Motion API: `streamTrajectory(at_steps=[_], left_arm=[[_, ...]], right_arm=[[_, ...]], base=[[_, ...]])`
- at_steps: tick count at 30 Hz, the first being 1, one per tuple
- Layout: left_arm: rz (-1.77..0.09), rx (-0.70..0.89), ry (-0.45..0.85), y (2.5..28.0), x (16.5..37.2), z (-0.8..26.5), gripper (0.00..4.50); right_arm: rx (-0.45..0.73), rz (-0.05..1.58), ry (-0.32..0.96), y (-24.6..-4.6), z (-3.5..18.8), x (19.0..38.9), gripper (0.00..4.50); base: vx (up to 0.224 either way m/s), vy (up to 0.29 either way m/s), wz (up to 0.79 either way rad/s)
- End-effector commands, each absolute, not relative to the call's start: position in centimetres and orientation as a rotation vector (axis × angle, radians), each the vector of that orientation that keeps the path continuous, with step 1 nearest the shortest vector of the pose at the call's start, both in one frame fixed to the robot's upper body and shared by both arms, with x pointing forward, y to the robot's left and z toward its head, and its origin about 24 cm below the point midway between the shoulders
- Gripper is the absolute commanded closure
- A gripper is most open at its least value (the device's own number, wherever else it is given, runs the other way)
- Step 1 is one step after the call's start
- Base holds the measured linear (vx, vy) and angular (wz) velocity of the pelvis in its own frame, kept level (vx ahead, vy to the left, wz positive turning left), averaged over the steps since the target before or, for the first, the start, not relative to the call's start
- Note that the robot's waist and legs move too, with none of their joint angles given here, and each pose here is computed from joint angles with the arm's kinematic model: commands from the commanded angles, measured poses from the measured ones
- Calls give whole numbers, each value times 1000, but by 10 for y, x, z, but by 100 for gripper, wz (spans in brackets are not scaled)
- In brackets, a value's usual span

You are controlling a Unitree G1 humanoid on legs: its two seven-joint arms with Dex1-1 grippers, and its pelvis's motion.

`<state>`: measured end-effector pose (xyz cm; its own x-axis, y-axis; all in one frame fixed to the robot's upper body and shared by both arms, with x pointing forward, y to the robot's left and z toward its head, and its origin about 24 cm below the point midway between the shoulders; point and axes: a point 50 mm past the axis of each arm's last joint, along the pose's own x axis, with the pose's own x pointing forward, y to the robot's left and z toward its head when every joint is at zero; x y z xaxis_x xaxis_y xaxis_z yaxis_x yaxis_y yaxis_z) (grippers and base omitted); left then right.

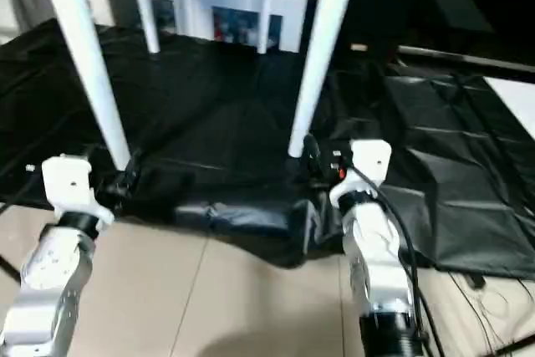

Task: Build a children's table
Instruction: Flip table

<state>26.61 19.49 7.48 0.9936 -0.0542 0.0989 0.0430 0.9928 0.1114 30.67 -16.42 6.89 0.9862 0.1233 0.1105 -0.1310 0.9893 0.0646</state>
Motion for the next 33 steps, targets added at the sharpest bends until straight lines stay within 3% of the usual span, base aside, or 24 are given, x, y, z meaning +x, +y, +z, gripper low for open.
streamTrajectory(at_steps=[1,8,10,18,25,33], left_arm=[[-58,129,-106,194,272,80,85],[-36,111,-103,196,281,86,10],[4,104,-96,201,286,88,1],[28,122,-41,202,300,92,1],[-1,128,-6,203,318,94,1],[-43,160,-16,205,319,107,1]], right_arm=[[78,121,-94,-167,70,312,0],[75,145,-89,-164,72,318,0],[59,151,-94,-164,76,330,0],[95,134,-47,-166,89,374,0],[141,163,2,-162,99,394,0],[157,185,21,-160,118,407,0]], base=[[0,0,0],[0,0,0],[0,0,0],[0,0,0],[0,0,0],[0,0,0]])
